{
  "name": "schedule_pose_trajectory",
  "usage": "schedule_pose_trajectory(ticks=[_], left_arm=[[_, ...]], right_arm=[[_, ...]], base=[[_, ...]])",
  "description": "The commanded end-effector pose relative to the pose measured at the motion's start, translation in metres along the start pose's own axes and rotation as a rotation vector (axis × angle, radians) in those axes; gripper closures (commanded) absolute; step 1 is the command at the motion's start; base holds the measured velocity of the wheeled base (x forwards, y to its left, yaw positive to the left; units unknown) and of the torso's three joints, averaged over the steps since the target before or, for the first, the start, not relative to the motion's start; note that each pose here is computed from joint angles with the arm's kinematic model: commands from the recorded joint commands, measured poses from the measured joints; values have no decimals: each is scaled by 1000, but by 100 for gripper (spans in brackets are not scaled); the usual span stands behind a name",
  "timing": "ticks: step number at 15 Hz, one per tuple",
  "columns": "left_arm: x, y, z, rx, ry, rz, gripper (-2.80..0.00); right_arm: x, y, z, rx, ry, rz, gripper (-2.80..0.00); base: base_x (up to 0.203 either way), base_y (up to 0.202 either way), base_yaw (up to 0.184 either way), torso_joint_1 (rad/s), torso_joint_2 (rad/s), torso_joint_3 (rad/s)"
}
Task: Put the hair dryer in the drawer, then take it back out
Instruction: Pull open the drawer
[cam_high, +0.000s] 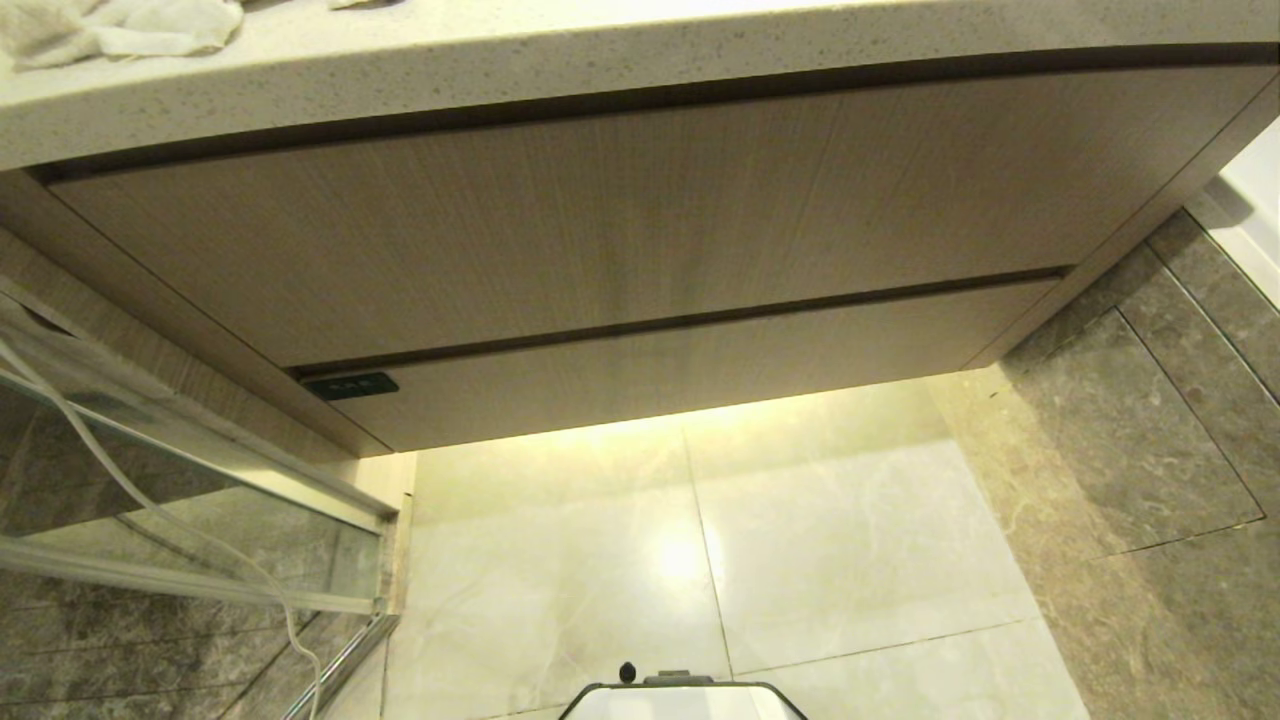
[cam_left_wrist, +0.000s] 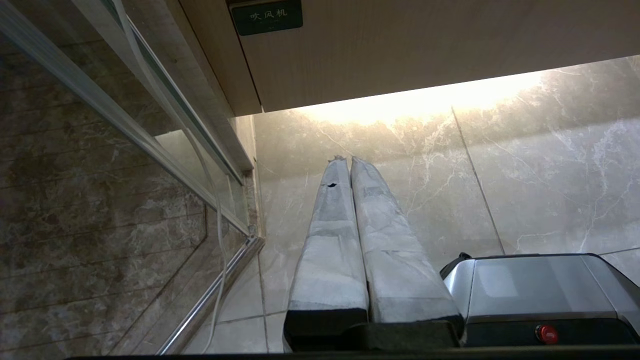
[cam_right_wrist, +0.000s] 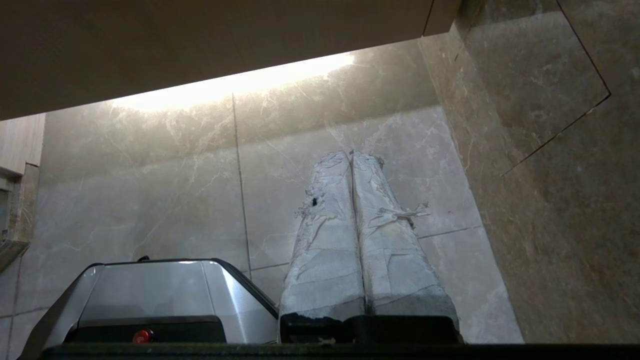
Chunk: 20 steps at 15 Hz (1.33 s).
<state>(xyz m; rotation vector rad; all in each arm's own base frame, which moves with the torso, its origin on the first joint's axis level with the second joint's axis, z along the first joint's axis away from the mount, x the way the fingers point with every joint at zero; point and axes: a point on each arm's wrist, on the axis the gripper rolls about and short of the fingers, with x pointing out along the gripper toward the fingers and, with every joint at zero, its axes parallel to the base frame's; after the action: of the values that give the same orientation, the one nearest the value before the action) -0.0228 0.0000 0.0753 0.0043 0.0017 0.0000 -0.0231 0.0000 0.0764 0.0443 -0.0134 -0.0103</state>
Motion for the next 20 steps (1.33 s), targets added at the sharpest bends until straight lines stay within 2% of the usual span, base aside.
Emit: schedule_pose_trajectory(ticks=[1, 6, 7, 9, 10, 12, 15, 17, 20], left_arm=[[0, 0, 0, 0, 1, 0, 0], [0, 0, 0, 0, 1, 0, 0], [0, 0, 0, 0, 1, 0, 0], [0, 0, 0, 0, 1, 0, 0], [0, 0, 0, 0, 1, 0, 0], [0, 0, 0, 0, 1, 0, 0], [0, 0, 0, 0, 1, 0, 0], [0, 0, 0, 0, 1, 0, 0], [0, 0, 0, 0, 1, 0, 0]], right_arm=[[0, 0, 0, -10, 2, 0, 0], [-2, 1, 7, -7, -23, 10, 0], [-6, 1, 22, -7, -59, 16, 0], [-14, 3, 57, -7, -60, 21, 0], [-14, 4, 74, -6, -15, 22, 0], [4, 5, 100, -12, 139, 36, 0], [71, 9, 123, -72, 420, 101, 0], [129, 19, 120, -117, 627, 206, 0], [216, 41, 95, -166, 819, 313, 0]], base=[[0, 0, 0, 0, 0, 0], [0, 0, 0, 0, 0, 0], [0, 0, 0, 0, 0, 0], [0, 0, 0, 0, 0, 0], [0, 0, 0, 0, 0, 0], [0, 0, 0, 0, 0, 0], [0, 0, 0, 0, 0, 0], [0, 0, 0, 0, 0, 0], [0, 0, 0, 0, 0, 0]])
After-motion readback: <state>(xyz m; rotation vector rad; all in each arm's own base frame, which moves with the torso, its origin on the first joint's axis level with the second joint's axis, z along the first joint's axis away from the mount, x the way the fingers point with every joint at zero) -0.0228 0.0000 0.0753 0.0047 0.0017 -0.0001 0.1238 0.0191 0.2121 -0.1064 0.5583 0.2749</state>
